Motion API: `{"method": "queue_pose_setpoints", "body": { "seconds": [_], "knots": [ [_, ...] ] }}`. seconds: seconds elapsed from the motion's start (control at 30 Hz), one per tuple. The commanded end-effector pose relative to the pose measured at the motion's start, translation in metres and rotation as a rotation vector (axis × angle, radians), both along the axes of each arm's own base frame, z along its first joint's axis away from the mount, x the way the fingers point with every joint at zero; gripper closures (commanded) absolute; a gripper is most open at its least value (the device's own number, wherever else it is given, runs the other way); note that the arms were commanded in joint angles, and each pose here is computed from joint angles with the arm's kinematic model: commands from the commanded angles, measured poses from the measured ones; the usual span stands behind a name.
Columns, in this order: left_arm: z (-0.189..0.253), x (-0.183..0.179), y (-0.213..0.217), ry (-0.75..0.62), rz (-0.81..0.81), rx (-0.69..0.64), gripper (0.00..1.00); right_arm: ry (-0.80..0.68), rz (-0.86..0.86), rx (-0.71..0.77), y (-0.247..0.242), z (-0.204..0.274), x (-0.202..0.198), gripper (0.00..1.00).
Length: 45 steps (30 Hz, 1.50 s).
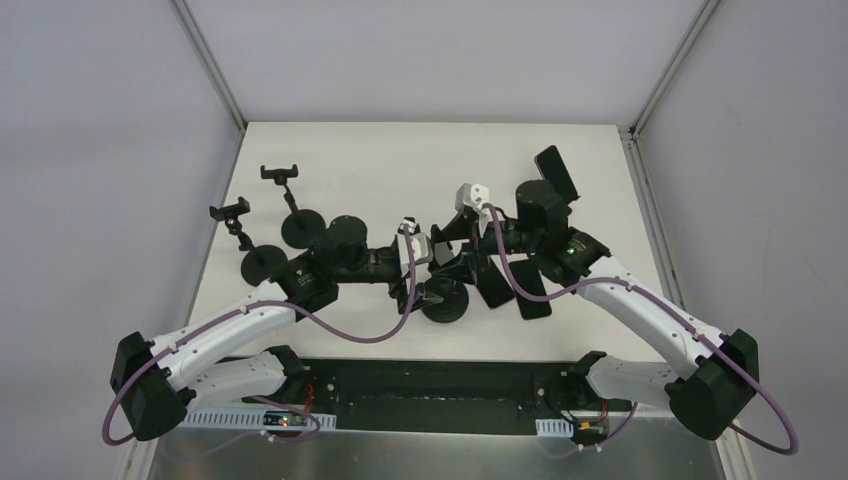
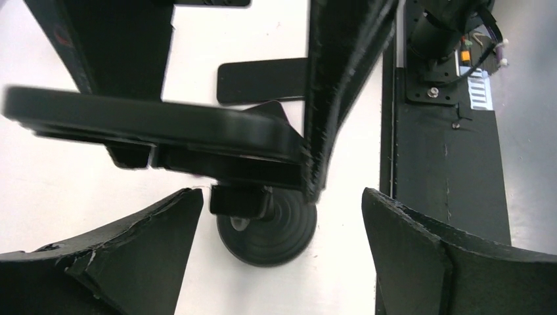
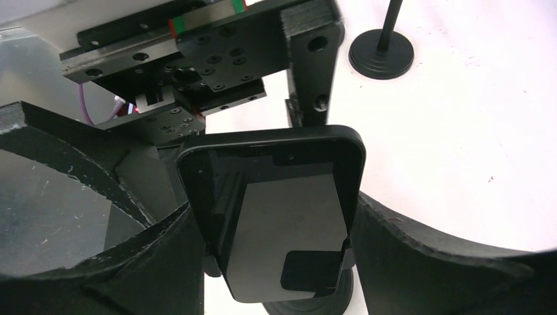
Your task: Remove the phone from the phone stand
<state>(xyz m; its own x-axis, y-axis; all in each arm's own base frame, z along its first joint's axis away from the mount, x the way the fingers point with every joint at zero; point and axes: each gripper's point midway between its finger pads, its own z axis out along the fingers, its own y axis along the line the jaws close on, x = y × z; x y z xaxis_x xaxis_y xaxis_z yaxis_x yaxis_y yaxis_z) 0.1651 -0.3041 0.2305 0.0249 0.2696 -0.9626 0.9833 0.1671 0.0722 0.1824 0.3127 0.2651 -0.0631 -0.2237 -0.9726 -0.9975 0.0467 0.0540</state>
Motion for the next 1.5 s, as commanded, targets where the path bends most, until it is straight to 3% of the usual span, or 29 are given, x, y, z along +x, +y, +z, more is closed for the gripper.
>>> {"method": "queue_pose_setpoints", "body": {
  "seconds": [0.0, 0.43, 0.63, 1.0, 1.07, 1.27, 1.47],
  "knots": [
    [0.025, 0.012, -0.008, -0.070, 0.040, -0.091, 0.02, -0.115, 0.057, 0.164, 0.011, 0.054, -0.010, 1.00],
    [0.045, 0.024, -0.010, -0.074, 0.122, -0.202, 0.01, -0.016, -0.319, 0.237, 0.025, 0.066, 0.037, 1.00],
    [0.047, 0.036, -0.007, -0.082, 0.196, -0.229, 0.04, 0.007, -0.350, 0.238, 0.031, 0.064, 0.036, 1.00],
    [0.053, 0.039, -0.007, -0.070, 0.217, -0.255, 0.40, 0.021, -0.353, 0.227, 0.030, 0.056, 0.031, 1.00],
    [0.054, 0.035, -0.009, -0.068, 0.196, -0.257, 0.51, 0.024, -0.351, 0.228, 0.030, 0.056, 0.030, 1.00],
    [0.054, 0.030, -0.010, -0.044, 0.176, -0.265, 0.99, 0.029, -0.330, 0.222, 0.030, 0.052, 0.025, 1.00],
    [0.040, 0.035, -0.011, -0.016, 0.196, -0.240, 1.00, 0.017, -0.371, 0.198, 0.024, 0.041, 0.030, 1.00]
  ]
}}
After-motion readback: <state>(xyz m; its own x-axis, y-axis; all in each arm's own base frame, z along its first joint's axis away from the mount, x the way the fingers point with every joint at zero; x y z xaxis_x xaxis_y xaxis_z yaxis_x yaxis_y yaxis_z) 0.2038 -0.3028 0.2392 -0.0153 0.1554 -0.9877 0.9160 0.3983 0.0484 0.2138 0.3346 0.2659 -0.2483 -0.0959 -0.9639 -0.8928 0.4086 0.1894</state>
